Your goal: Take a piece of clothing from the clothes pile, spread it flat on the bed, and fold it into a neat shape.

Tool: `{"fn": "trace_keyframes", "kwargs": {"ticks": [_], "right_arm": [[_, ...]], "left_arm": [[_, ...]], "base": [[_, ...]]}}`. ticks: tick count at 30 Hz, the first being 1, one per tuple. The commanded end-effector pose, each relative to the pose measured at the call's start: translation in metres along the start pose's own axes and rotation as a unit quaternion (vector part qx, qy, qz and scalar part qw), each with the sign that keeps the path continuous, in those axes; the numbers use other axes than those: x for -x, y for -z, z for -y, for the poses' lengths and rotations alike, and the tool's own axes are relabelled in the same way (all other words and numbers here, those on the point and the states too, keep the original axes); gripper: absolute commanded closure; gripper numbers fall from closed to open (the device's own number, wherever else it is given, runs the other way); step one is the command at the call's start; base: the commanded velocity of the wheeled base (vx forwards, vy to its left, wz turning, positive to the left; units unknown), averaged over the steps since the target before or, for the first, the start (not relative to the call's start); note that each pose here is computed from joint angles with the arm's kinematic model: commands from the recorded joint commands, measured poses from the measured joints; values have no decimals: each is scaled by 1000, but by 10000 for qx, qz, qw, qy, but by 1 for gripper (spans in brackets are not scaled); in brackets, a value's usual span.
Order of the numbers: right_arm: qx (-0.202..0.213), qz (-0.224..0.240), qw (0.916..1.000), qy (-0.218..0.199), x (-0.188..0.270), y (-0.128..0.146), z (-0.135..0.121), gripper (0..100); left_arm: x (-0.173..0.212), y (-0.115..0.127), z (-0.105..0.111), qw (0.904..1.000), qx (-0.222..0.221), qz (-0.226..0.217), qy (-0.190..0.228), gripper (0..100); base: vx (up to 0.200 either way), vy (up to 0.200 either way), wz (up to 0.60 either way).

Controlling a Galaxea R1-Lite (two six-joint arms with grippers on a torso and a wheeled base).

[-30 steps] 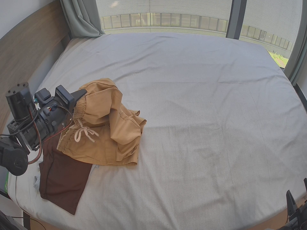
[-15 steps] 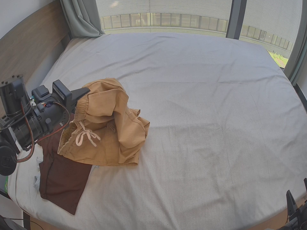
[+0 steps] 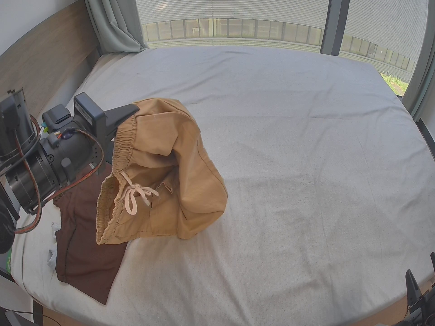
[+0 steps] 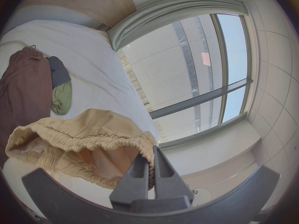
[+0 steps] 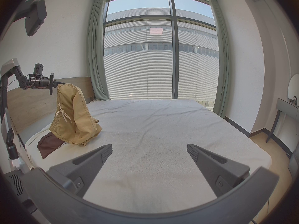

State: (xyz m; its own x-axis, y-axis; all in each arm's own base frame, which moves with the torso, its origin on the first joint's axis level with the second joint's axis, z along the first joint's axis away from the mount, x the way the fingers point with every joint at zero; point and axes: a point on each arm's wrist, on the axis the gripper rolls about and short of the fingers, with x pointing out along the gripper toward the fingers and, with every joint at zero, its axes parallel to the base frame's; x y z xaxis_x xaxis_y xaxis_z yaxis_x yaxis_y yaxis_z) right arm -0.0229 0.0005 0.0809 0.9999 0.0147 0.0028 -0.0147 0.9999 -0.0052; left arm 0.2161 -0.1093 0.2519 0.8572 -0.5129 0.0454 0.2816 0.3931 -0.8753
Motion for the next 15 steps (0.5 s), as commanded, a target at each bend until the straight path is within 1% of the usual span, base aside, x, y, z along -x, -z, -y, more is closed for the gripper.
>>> {"fn": "trace_keyframes", "kwargs": {"ticks": [1, 7, 15], "right_arm": [[5, -14, 10000, -3, 0, 5, 0, 0], [5, -14, 10000, -3, 0, 5, 0, 0], [5, -14, 10000, -3, 0, 5, 0, 0]], "left_arm": [[-2, 8, 12, 9996, 48, -156, 219, 100], [-6, 19, 24, 9982, 120, -426, 397, 100], [-21, 32, 32, 9961, 205, -682, 519, 100]], "base": [[0, 0, 0], [0, 0, 0], [0, 0, 0]]}}
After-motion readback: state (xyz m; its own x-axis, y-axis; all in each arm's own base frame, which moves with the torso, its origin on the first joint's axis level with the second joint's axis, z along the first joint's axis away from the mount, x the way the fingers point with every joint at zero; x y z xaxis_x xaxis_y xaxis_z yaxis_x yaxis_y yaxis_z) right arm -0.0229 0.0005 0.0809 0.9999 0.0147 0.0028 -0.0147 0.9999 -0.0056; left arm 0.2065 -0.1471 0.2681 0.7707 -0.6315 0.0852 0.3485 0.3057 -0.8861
